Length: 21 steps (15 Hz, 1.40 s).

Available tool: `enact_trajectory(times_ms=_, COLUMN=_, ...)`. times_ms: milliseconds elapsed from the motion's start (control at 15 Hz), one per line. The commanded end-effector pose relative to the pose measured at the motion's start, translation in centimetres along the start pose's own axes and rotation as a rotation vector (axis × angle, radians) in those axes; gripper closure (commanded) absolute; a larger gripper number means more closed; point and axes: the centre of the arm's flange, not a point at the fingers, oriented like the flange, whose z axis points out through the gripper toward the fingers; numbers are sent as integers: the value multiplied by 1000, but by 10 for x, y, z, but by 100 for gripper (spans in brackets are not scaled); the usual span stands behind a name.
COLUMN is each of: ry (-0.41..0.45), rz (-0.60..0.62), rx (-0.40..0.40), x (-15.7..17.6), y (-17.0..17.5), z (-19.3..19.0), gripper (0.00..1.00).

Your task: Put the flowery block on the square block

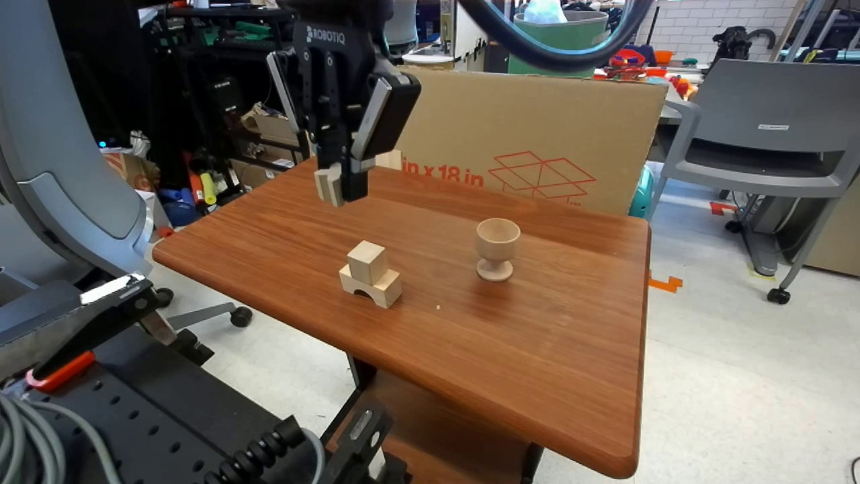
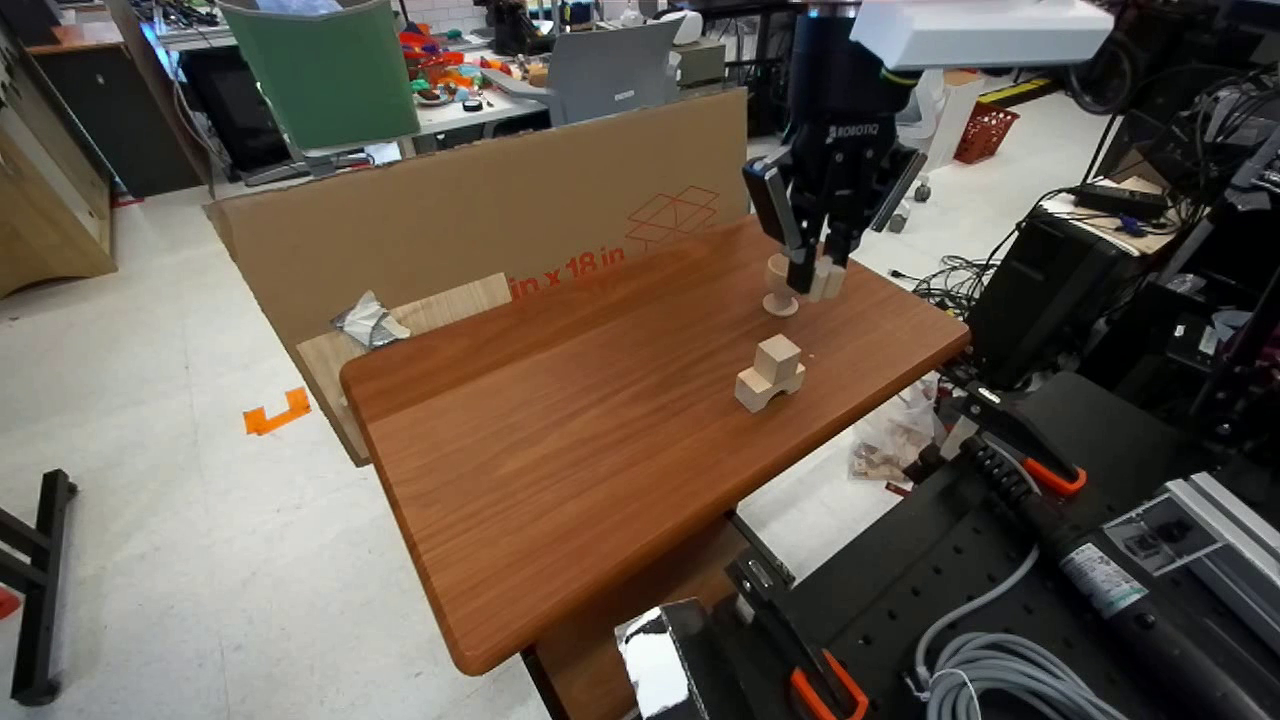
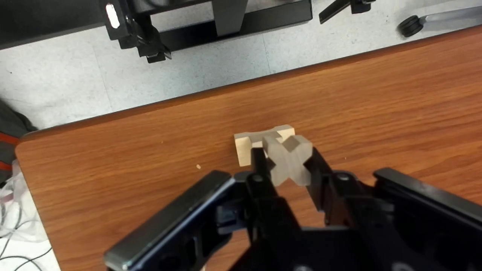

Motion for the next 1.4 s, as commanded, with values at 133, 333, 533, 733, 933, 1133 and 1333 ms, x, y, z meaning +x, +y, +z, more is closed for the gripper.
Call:
enact_trajectory(times_ms=133, ry=10, rz=-54, rx=-48, x=9, y=0, z=18, gripper=93)
enact_trajectory(times_ms=333, ry=12, rz=-88, rx=-69, x=13, y=3, z=27, gripper=93)
enact_trajectory(times_ms=533, ry=15, rz=-147, rx=-76, x=14, y=3, z=35, gripper=93)
enact_trajectory(times_ms=733, ry=19, rz=-225, rx=-74, x=15, y=2, z=43, gripper=93)
enact_trajectory(times_ms=933, ry=14, rz=-297, rx=-74, x=16, y=1, z=49, gripper=93)
enact_trajectory(times_ms=1133, ry=4, rz=-352, rx=-71, x=17, y=-2, z=54, gripper=93)
enact_trajectory(times_ms=1333, ry=-4, rz=-383, rx=-73, x=17, y=-5, z=58, gripper=93)
